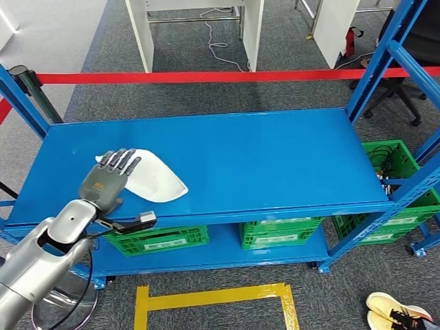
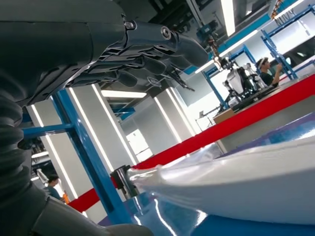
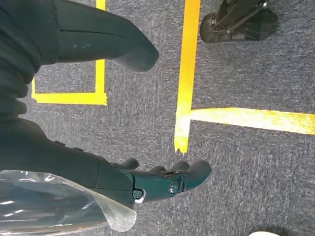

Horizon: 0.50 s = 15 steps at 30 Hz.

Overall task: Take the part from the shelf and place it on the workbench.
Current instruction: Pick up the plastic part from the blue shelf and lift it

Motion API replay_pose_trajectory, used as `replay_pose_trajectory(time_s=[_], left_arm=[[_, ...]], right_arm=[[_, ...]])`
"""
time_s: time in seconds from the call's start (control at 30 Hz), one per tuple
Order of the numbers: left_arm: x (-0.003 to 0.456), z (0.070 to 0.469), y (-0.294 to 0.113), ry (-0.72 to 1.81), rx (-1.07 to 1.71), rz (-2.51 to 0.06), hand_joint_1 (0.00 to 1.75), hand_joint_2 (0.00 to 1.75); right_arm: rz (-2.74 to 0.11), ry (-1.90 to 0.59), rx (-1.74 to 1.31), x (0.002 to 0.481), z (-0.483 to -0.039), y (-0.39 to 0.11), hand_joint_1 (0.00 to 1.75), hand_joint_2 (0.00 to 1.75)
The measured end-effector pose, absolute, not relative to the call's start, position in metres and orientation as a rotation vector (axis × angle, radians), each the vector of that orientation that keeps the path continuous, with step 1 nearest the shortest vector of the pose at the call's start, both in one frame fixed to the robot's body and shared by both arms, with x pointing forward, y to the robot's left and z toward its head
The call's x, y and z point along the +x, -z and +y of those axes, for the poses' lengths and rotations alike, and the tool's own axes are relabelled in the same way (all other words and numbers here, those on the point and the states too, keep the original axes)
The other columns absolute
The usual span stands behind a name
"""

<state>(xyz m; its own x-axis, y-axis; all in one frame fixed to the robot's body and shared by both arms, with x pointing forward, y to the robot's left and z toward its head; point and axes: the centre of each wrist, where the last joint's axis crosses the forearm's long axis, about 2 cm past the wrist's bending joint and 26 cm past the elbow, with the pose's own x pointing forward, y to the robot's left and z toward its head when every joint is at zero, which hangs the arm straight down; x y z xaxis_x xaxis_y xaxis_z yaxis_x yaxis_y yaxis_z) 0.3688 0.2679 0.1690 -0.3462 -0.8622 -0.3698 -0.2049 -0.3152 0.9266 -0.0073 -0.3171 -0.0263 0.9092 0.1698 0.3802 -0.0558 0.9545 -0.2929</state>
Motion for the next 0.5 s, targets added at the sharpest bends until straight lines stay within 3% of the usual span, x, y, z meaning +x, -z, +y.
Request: replay_pose_trajectory(time_s=[0.5], left_arm=[[0.3682,0.2669,-0.1682,1.722,1.36,-1.428,0.0,1.75]], right_arm=[[-0.406,-0.111,-0.279,-0.0105,-0.32,0.0267,0.0,1.75]])
